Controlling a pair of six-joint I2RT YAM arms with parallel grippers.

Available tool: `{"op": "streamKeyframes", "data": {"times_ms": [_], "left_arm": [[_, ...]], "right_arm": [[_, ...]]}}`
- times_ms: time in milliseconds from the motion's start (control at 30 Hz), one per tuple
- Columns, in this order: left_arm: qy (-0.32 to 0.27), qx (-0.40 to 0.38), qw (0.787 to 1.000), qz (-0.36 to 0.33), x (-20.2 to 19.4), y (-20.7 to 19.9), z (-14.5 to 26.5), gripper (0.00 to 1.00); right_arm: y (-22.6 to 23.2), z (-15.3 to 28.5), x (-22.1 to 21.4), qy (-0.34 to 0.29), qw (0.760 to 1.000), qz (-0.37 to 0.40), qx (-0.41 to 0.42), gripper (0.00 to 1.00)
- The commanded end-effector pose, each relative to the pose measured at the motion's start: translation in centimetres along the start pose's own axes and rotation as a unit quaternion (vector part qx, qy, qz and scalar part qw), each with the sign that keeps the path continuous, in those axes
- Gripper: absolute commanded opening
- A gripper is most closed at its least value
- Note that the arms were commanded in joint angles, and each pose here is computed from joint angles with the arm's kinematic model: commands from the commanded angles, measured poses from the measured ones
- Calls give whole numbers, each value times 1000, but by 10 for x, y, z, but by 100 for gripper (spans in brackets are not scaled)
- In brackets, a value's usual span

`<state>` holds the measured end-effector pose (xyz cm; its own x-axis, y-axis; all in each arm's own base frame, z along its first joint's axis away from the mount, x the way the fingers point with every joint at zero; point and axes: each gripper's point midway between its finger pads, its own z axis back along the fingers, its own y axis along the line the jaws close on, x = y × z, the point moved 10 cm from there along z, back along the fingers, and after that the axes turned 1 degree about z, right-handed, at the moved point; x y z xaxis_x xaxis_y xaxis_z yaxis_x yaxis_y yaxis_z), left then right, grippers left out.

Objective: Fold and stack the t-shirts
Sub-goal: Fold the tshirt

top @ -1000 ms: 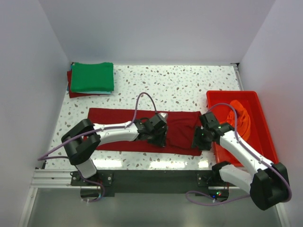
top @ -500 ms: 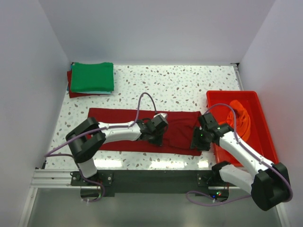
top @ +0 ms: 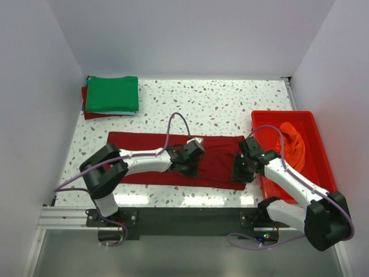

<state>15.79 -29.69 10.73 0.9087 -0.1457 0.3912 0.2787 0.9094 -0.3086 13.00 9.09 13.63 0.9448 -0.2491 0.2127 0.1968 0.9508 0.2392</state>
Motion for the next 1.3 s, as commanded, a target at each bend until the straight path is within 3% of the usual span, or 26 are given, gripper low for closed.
{"op": "streamKeyframes", "data": {"times_ms": [0, 367, 733, 1000, 1267], "left_arm": [[-29, -17, 999, 4, 7, -5, 13, 0], [-30, -15, 999, 3, 7, -5, 16, 0], [-28, -12, 1000, -2, 8, -5, 17, 0], [-26, 2, 1000, -2, 6, 0, 23, 0], [-27, 22, 999, 0, 3, 6, 31, 0]], "right_arm": [[4, -8, 4, -14, 1000, -1, -1, 41], [2, -22, 3, 0, 1000, 5, -20, 32], [4, -25, 4, 5, 1000, 7, -26, 1], [6, -1, 4, -4, 1000, 0, -19, 0], [7, 8, -6, 26, 1000, -5, -7, 0]]}}
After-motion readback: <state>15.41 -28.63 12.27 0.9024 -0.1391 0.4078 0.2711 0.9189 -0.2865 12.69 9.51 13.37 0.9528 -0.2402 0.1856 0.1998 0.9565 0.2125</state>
